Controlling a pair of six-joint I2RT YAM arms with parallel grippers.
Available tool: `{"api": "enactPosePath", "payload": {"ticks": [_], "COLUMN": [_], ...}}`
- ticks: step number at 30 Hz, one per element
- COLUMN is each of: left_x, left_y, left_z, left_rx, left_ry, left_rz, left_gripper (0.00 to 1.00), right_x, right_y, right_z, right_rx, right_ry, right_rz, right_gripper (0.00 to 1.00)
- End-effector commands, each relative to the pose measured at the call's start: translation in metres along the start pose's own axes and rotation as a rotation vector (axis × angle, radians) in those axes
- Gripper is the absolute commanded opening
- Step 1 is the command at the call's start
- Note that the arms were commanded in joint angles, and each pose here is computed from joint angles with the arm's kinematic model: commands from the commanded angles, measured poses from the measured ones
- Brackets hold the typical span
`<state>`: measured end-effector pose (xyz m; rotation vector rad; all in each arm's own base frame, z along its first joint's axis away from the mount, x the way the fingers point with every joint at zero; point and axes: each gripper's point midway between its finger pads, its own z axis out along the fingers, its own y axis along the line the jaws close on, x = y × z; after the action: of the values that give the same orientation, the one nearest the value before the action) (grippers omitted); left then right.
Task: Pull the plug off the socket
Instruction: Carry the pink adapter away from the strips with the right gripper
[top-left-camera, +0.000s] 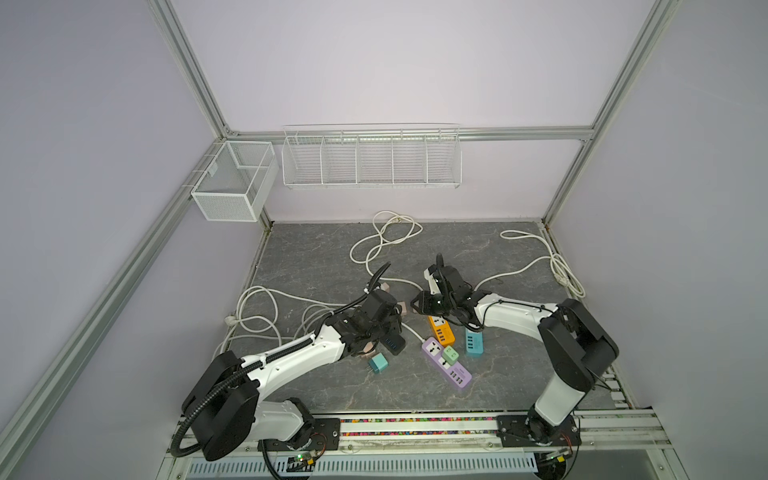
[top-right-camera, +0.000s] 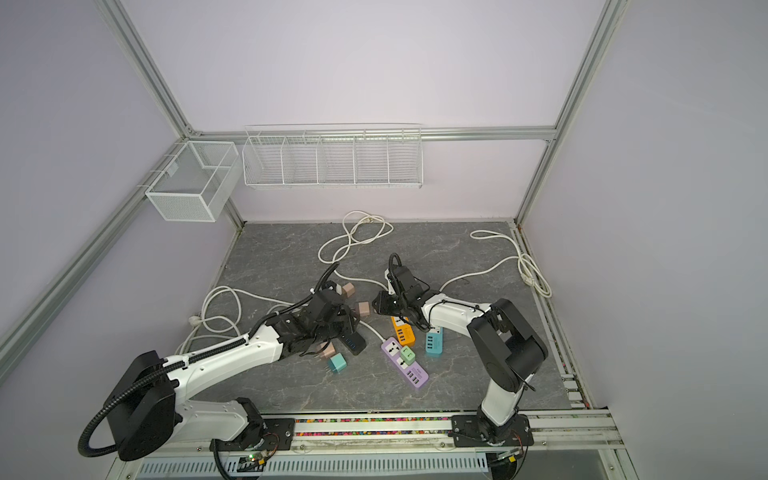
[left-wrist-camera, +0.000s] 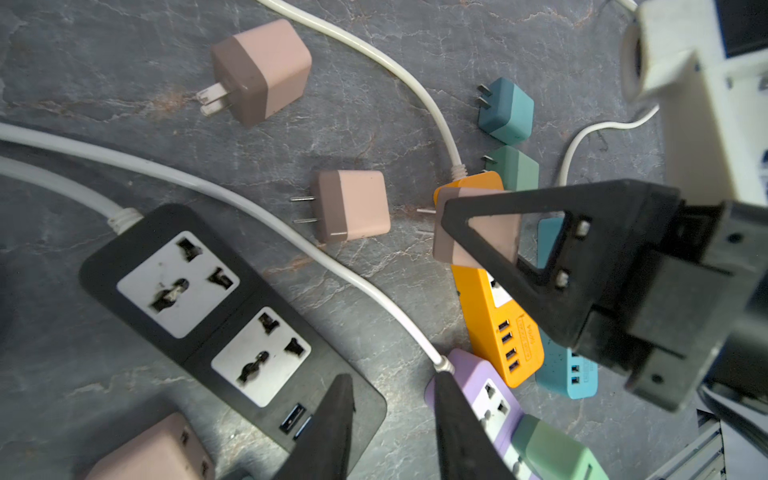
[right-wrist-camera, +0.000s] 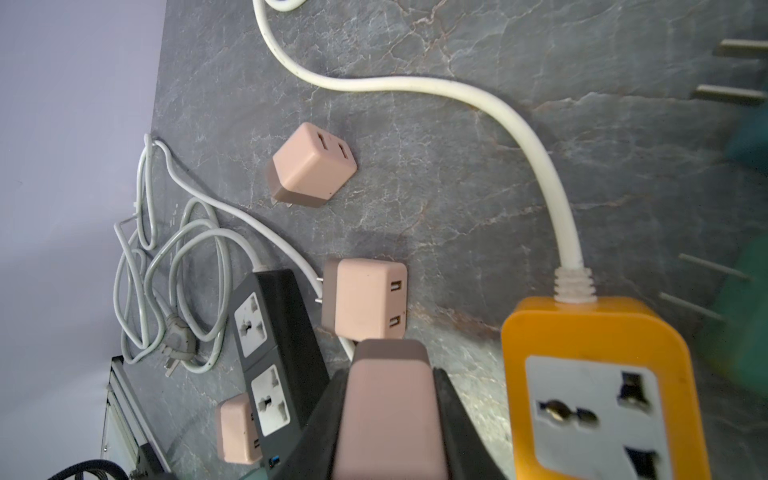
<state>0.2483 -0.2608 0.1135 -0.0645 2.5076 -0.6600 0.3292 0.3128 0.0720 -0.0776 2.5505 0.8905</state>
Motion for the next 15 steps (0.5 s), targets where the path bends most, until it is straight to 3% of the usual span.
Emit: {"api": "enactPosePath", "payload": {"ticks": [1,4,15], "left_x": [-0.002,-0.001,0.002], "left_y": [0.011,0.012,0.019], "left_z": [-0.004,-0.005,-0.002], "left_rx": [-0.032,-0.029,-0.044], "left_ry": [-0.026,-0.034,-0.031], "left_rz": [-0.016,-0.023,-0.045], "left_gripper": [0.35,0.35,0.35], "right_x": [-0.012,-0.012,-0.008], "right_y": [0.011,-0.001,-0.001], "right_z": [0.006,0.01,0.03], "right_rx": [-0.03,0.027,0.009], "right_ry": [-0.04,-0.054,-0.015], "right_rz": [0.017,0.031,0.018], "right_gripper": [0.22,0.23,0.26]}}
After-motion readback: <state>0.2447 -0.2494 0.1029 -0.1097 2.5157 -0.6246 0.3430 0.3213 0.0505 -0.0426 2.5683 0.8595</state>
